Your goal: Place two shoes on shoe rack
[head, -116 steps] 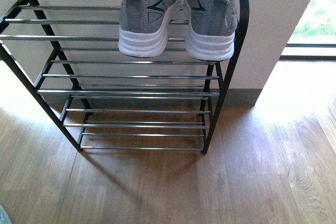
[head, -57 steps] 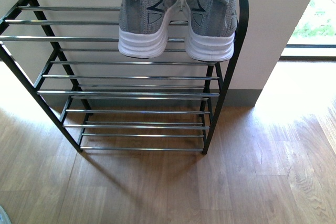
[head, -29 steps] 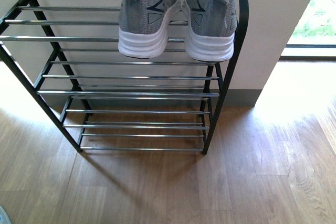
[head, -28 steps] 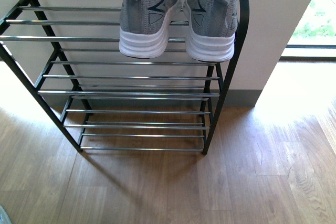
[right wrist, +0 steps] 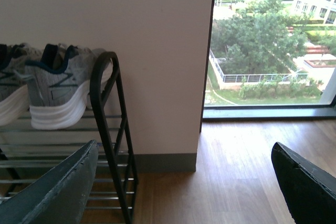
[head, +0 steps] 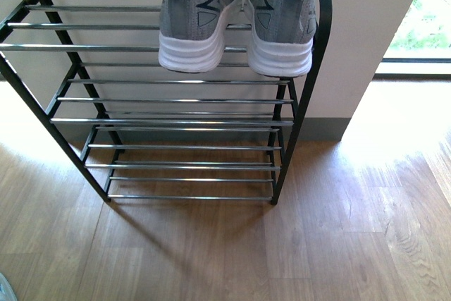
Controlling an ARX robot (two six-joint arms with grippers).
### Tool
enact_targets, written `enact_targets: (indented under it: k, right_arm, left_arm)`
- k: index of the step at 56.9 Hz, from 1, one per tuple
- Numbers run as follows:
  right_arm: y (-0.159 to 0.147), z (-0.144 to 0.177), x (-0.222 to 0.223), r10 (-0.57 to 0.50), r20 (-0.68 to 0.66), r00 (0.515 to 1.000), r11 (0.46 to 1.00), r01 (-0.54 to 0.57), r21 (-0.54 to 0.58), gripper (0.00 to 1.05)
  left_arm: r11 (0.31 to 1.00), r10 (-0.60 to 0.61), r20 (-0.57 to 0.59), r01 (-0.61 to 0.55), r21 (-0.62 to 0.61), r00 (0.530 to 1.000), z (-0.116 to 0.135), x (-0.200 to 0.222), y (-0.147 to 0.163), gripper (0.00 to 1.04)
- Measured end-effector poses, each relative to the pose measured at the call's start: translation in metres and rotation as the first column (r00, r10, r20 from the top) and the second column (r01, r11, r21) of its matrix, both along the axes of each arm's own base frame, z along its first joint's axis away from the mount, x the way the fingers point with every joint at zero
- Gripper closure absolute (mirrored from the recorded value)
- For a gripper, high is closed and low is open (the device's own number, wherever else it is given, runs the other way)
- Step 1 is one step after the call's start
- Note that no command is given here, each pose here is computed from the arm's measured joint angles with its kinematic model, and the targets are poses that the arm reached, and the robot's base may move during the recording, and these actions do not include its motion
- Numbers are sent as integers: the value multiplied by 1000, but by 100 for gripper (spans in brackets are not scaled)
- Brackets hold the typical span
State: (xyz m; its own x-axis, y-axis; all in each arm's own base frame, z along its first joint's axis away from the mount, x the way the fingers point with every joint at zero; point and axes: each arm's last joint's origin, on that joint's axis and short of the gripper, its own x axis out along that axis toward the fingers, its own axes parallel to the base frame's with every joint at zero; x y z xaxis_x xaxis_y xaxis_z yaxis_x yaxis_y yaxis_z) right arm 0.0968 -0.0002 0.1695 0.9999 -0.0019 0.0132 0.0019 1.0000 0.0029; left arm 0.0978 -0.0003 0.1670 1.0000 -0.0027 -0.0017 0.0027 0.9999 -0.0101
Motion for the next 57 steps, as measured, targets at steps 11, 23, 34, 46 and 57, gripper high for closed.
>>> enact_targets:
  k: [11,23,34,46,57]
  right_arm:
    - [0,0,0,0,0,1000,1000,0,0,9]
    - [0,0,0,0,0,1000,1000,0,0,9]
    - [0,0,0,0,0,1000,1000,0,0,9]
    - [0,0,0,0,0,1000,1000,0,0,9]
    - [0,0,0,0,0,1000,1000,0,0,9]
  left_arm:
    - [1000,0,0,0,2,1000,0,0,0,9]
    - [1000,0,0,0,2,1000,0,0,0,9]
    - [1000,0,0,0,2,1000,0,0,0,9]
    - [1000,0,0,0,2,1000,0,0,0,9]
    - [1000,0,0,0,2,1000,0,0,0,9]
